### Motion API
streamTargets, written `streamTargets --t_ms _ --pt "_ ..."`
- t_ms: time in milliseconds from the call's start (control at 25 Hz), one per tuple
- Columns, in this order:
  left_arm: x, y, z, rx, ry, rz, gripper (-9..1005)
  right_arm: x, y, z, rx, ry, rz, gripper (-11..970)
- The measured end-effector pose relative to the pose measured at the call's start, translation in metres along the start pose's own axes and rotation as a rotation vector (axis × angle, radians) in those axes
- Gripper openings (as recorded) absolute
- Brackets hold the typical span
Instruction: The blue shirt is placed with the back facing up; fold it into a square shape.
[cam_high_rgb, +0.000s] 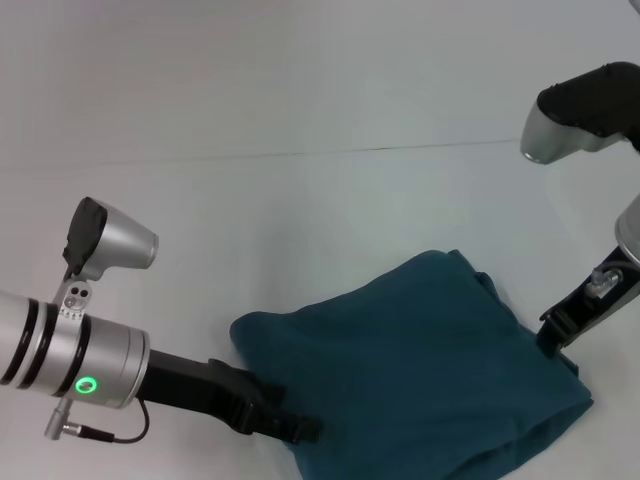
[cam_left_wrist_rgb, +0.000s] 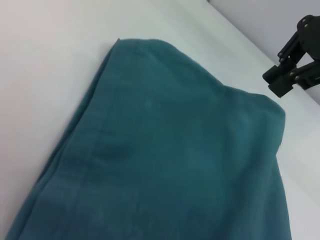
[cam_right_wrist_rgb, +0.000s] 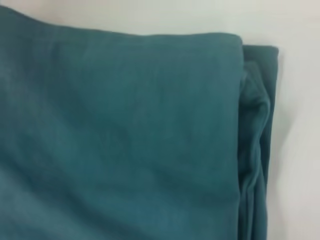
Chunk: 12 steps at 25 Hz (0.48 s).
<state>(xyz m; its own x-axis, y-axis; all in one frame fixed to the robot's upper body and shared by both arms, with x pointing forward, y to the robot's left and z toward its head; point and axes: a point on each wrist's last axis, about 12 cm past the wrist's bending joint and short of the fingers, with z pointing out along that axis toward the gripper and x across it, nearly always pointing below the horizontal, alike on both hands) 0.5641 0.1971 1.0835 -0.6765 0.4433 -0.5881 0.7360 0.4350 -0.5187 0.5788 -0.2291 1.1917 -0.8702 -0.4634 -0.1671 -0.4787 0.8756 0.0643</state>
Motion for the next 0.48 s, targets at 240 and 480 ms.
streamTargets --t_ms 240,480 --pt "-0.003 0.001 -0.004 -0.009 -0.015 0.008 888 0.0 -0.002 -0.006 0.001 -0.02 -0.003 185" --pt "-0.008 -0.001 -0.023 -0.01 -0.07 -0.002 888 -0.004 0.011 -0.013 -0.105 -0.072 -0.082 416"
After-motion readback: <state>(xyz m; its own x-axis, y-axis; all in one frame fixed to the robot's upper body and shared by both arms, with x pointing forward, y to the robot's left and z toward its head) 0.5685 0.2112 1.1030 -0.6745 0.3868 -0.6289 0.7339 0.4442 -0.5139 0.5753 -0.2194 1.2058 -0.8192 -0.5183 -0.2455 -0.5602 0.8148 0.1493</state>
